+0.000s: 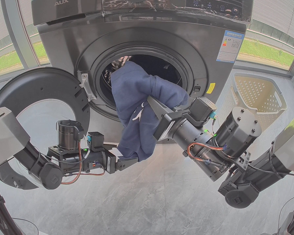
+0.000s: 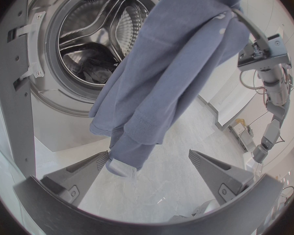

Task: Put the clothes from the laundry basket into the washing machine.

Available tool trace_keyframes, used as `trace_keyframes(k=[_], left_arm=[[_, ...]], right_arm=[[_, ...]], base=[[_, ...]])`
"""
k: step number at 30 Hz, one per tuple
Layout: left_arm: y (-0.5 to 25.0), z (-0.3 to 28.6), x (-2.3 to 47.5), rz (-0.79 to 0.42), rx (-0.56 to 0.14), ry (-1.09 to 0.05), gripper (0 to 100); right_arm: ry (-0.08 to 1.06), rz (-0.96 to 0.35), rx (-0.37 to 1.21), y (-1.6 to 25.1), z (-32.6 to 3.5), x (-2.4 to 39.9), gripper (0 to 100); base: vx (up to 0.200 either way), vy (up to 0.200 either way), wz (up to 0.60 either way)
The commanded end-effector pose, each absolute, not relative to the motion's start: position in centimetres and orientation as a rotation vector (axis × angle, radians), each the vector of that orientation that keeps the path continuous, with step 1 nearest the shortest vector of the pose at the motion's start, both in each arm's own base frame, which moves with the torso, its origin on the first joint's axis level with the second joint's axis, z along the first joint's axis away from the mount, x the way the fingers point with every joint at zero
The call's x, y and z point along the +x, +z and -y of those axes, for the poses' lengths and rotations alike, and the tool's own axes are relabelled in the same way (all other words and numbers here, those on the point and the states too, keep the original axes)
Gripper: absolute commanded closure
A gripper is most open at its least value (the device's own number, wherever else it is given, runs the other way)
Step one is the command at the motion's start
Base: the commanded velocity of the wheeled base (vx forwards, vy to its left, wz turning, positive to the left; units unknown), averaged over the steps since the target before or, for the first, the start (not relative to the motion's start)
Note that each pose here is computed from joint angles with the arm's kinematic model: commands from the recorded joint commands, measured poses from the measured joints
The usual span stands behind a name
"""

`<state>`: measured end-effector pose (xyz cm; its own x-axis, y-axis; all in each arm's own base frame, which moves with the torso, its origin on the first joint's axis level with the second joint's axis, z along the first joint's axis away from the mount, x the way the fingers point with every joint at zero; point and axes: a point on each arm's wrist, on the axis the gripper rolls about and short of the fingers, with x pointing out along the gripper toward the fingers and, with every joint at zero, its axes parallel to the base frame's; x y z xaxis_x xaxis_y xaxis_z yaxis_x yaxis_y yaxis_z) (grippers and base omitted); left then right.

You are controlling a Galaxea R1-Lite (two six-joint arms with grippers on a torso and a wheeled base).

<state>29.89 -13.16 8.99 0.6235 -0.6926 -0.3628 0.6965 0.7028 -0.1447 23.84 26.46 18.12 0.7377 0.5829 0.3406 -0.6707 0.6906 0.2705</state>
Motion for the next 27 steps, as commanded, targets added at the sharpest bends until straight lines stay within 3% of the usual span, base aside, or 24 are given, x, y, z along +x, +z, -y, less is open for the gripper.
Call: trace_keyframes(k=[1, 17, 18, 27], left_arm=[[7.7, 13.6, 30.9, -0.435, 0.015, -0.783, 0], [6.1, 14.8, 34.0, -0.358, 0.017, -0.765, 0], [6.1, 14.8, 34.0, -0.355, 0.018, -0.759, 100], [6.3, 14.9, 32.7, -0.304, 0.023, -0.773, 100]], right_arm=[[0.717, 0.240, 0.399, 18.3, -26.6, 23.5, 100], [0.731, 0.245, 0.404, 18.4, -26.9, 23.0, 100], [0.730, 0.243, 0.403, 18.4, -26.8, 23.1, 100], [0.721, 0.229, 0.395, 17.8, -26.6, 23.2, 100]], base=[[0.000, 0.000, 0.00], [0.000, 0.000, 0.00], [0.000, 0.000, 0.00], [0.000, 0.000, 0.00]])
